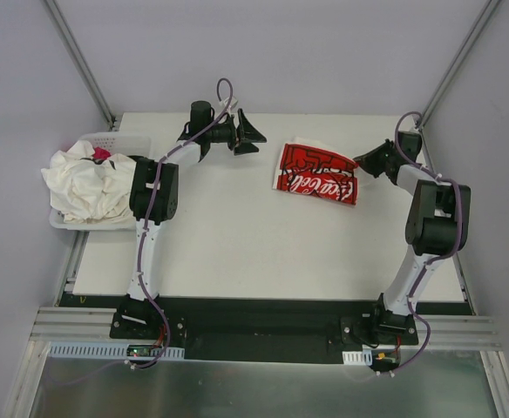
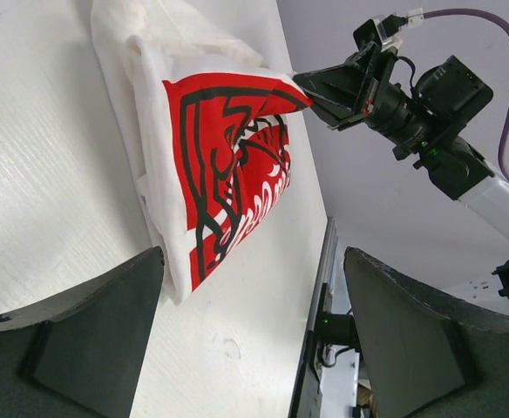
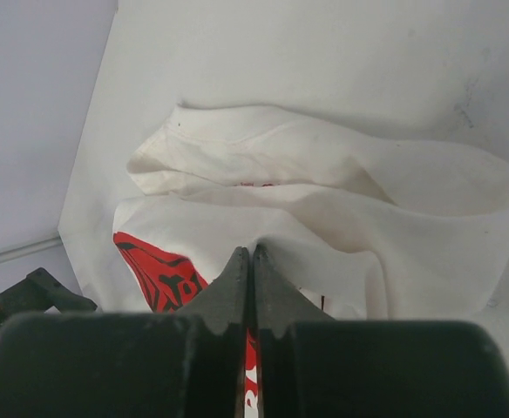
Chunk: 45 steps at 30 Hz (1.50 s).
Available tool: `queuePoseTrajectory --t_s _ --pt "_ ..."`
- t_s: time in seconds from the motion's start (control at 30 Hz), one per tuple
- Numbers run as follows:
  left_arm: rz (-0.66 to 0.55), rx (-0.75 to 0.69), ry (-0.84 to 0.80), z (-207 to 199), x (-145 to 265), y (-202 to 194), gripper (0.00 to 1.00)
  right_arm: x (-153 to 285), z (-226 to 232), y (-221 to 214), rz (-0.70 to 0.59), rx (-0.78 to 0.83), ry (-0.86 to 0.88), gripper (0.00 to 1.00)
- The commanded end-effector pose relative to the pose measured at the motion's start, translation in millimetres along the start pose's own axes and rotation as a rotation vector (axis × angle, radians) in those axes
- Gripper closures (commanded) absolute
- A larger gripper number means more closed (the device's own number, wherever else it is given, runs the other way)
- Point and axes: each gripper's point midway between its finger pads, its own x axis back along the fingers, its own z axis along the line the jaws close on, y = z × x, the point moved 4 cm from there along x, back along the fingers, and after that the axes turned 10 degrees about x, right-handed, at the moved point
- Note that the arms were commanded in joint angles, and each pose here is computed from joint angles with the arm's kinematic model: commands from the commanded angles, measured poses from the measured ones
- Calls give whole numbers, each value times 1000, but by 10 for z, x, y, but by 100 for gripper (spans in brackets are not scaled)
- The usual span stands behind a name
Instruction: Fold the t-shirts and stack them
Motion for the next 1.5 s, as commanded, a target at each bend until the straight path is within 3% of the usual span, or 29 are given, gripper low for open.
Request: queuePoseTrajectory --t_s 0.0,0.27,0.7,1.23,1.47 --pt "15 -71 -43 -220 32 23 17 382 191 424 -135 26 52 99" --pt "18 -66 -35 -201 7 -29 17 641 -41 567 -183 0 14 99" --pt "23 -52 -24 -144 -22 -48 17 612 -299 546 -181 -56 -12 99" --pt "18 -74 -29 -224 -30 -32 16 914 -622 253 -212 -90 -179 99" --pt "40 -38 -35 -101 -199 -14 16 881 -632 232 -185 -94 -170 99"
